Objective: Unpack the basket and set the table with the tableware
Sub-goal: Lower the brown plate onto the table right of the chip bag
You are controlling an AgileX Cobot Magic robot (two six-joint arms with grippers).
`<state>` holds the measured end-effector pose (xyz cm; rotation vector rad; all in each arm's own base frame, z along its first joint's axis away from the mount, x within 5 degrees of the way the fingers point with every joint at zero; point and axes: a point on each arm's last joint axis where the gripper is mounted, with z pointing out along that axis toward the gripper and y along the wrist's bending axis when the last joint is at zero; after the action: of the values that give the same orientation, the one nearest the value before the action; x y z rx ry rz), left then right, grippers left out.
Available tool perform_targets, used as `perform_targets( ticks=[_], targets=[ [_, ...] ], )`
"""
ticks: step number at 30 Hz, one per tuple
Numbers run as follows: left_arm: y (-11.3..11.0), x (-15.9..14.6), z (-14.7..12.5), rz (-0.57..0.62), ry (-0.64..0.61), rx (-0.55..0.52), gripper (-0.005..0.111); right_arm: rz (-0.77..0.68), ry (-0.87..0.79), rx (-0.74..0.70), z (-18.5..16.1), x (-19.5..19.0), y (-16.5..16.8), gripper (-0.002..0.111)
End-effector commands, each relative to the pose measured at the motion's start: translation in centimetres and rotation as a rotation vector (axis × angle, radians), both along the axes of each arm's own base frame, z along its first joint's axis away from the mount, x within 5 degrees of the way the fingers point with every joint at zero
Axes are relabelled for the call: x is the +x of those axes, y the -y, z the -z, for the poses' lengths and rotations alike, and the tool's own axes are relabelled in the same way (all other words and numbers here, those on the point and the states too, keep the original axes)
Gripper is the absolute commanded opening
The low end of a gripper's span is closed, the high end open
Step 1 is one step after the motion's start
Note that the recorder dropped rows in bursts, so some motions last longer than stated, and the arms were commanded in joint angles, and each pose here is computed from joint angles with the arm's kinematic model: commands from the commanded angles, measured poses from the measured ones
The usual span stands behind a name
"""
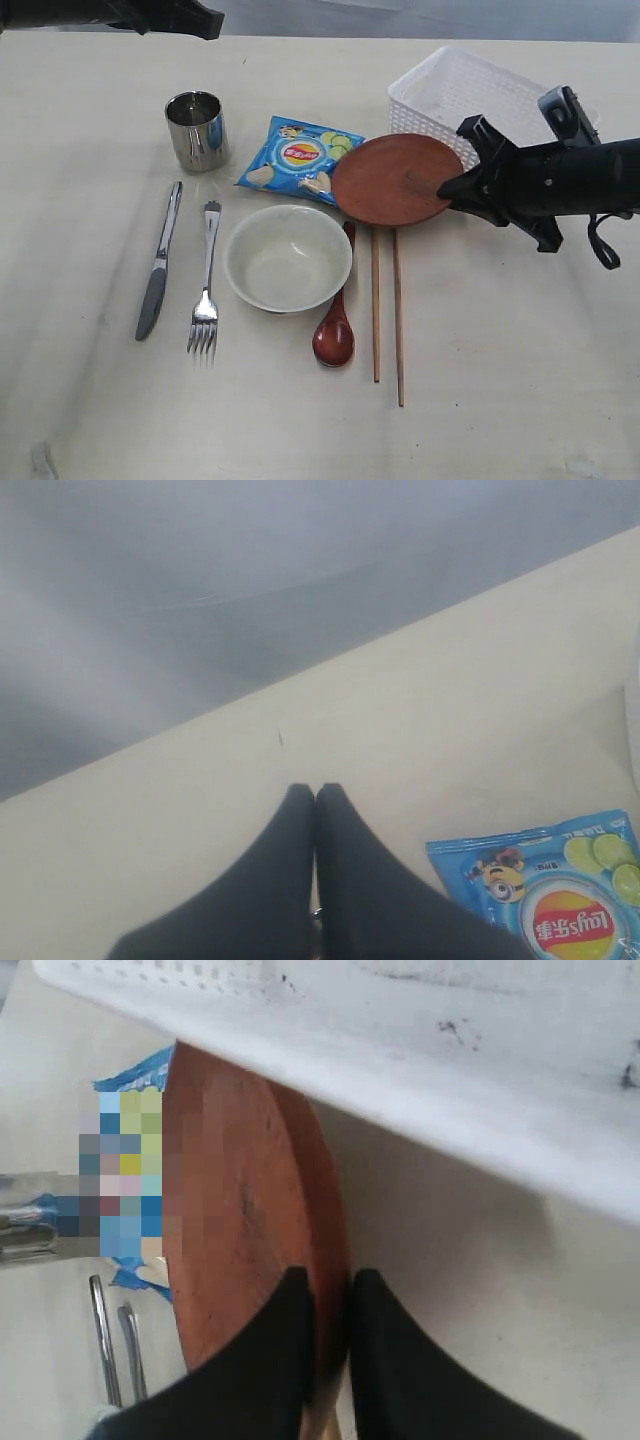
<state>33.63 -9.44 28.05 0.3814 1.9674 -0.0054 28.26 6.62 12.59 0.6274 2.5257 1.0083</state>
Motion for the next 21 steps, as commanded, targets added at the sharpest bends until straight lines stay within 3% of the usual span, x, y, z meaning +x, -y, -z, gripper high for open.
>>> perform_targets(
  ticks=[1, 21],
  targets=[
    [0.1, -0.2, 0.0, 0.001, -0.005, -0.013, 0.000, 0.021, -0.001, -0.030, 0.7, 0.9, 0.3, -0.001],
    [0.1, -0.2, 0.0, 0.001, -0.005, -0.013, 0.000, 0.031, 0.011, -0.016, 2.5, 6.0, -0.1, -0.001]
  ],
)
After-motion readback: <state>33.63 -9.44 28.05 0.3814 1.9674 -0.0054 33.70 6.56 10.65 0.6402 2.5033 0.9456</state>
